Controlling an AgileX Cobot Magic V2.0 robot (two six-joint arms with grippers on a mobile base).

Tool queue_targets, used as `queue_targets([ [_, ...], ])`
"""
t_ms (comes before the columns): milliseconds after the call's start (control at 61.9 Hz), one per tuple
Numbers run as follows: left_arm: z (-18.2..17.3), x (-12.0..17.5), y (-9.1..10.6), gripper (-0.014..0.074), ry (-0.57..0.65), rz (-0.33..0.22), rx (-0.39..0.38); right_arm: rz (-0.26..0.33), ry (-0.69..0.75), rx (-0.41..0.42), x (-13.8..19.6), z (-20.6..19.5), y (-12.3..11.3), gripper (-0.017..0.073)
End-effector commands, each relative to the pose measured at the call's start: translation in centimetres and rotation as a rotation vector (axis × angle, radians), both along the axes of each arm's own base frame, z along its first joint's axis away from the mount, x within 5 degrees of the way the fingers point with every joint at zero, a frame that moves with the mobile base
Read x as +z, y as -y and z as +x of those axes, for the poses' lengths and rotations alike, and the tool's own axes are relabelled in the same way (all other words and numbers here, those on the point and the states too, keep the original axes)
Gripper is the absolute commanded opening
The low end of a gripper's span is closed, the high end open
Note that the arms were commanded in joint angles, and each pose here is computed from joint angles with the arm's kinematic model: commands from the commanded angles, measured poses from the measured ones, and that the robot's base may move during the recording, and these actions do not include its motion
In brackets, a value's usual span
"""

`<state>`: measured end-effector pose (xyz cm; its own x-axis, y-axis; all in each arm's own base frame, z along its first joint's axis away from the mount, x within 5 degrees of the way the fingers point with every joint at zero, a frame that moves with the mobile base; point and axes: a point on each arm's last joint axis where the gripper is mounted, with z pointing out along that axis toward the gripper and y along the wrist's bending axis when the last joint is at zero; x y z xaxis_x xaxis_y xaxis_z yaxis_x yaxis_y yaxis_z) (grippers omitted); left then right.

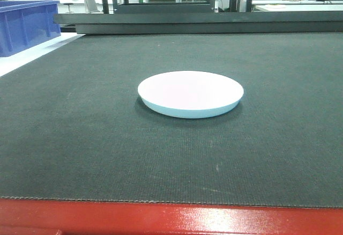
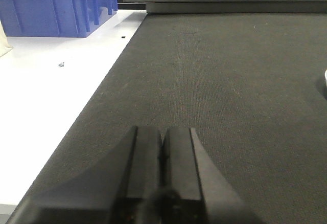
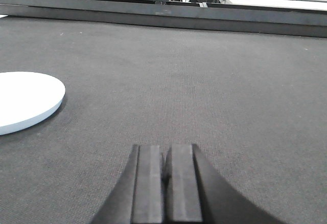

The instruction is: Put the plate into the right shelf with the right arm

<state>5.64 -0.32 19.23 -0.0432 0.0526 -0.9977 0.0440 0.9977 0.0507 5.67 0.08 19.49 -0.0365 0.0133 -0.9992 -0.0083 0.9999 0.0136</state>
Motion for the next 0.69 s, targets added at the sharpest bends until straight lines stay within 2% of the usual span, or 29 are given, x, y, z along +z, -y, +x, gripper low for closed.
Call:
queue_targets([
  [0, -0.06, 0.67, -0.13, -0.0047, 0.09, -0.009, 0.013, -0.002, 0.109, -0.007, 1.07, -0.14, 0.06, 0.0047],
  [678, -0.06, 0.67, -0.13, -0.0047, 0.09, -0.009, 0.013, -0.001, 0.143, -0.01, 1.38, -0.16, 0.09, 0.0047],
])
